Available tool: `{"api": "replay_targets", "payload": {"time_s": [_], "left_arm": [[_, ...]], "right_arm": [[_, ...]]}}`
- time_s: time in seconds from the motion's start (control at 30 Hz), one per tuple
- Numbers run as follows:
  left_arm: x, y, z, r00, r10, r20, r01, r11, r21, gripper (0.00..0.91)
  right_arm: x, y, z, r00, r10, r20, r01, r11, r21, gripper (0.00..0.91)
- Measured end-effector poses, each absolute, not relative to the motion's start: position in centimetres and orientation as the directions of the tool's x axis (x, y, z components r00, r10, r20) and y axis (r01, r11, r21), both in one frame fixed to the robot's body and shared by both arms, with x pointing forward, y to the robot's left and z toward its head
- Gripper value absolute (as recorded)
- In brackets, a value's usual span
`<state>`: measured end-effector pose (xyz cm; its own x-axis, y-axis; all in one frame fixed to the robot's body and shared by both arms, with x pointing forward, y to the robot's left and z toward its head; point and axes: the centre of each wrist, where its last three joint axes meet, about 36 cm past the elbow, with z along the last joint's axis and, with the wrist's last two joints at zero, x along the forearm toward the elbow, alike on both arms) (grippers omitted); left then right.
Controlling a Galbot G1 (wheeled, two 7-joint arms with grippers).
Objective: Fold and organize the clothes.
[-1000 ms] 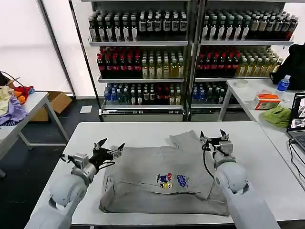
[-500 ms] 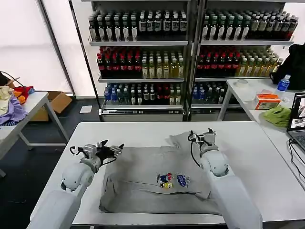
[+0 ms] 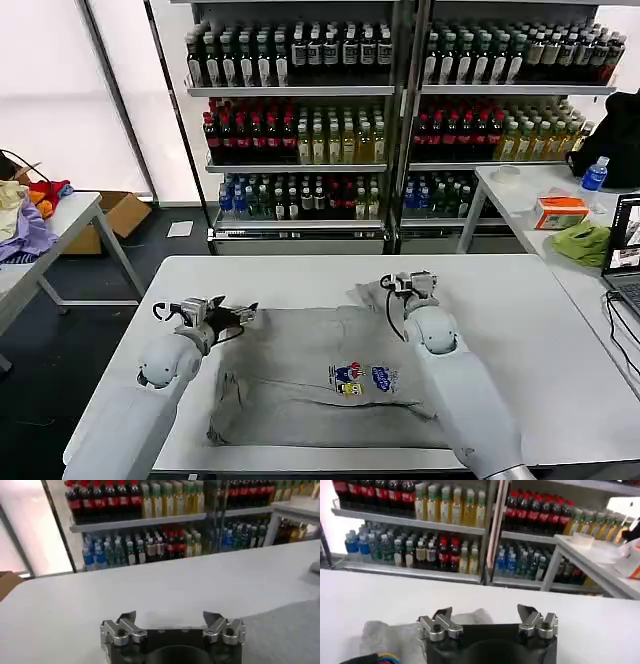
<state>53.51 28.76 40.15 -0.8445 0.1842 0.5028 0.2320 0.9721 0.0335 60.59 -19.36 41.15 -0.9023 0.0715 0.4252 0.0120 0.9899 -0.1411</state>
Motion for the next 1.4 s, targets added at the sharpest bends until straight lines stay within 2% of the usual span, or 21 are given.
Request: {"api": "replay_targets", "payload": {"time_s": [0.47, 0.5, 0.53, 0.57, 0.6, 0.63, 0.67, 1.07, 1.4], "left_arm": [[54.1, 29.4, 38.5, -0.829, 0.157, 0.537, 0.21, 0.977, 0.039, 0.907], [54.1, 29.4, 38.4, -0.828, 0.157, 0.538, 0.21, 0.977, 0.039, 0.776], [54.1, 29.4, 38.3, -0.827, 0.156, 0.54, 0.209, 0.977, 0.039, 0.464], [54.0, 29.4, 38.2, -0.826, 0.155, 0.541, 0.209, 0.977, 0.038, 0.302], [54.0, 29.4, 38.1, -0.825, 0.154, 0.543, 0.208, 0.977, 0.038, 0.081], [53.9, 29.5, 38.0, -0.824, 0.153, 0.545, 0.207, 0.978, 0.038, 0.03], [53.9, 29.5, 37.9, -0.823, 0.152, 0.547, 0.206, 0.978, 0.038, 0.01], [52.8, 29.8, 37.2, -0.808, 0.15, 0.57, 0.208, 0.977, 0.037, 0.01], [50.8, 28.2, 36.9, -0.795, 0.196, 0.574, 0.245, 0.969, 0.009, 0.0]], "right_arm": [[61.9, -18.8, 38.3, -0.869, 0.074, 0.489, 0.018, 0.993, -0.119, 0.907], [61.9, -18.7, 38.2, -0.868, 0.075, 0.492, 0.018, 0.993, -0.119, 0.897], [61.9, -18.6, 38.0, -0.866, 0.074, 0.494, 0.018, 0.993, -0.118, 0.655], [61.9, -18.6, 37.9, -0.865, 0.074, 0.496, 0.017, 0.993, -0.117, 0.514], [61.8, -18.5, 37.8, -0.864, 0.073, 0.498, 0.016, 0.993, -0.116, 0.322], [61.7, -18.5, 37.7, -0.863, 0.072, 0.501, 0.016, 0.993, -0.116, 0.0], [61.7, -18.4, 37.5, -0.861, 0.071, 0.503, 0.015, 0.993, -0.114, 0.0], [60.7, -18.9, 36.9, -0.847, 0.097, 0.523, 0.032, 0.991, -0.131, 0.0], [59.7, -18.1, 36.8, -0.844, 0.098, 0.528, 0.032, 0.991, -0.133, 0.0]]}}
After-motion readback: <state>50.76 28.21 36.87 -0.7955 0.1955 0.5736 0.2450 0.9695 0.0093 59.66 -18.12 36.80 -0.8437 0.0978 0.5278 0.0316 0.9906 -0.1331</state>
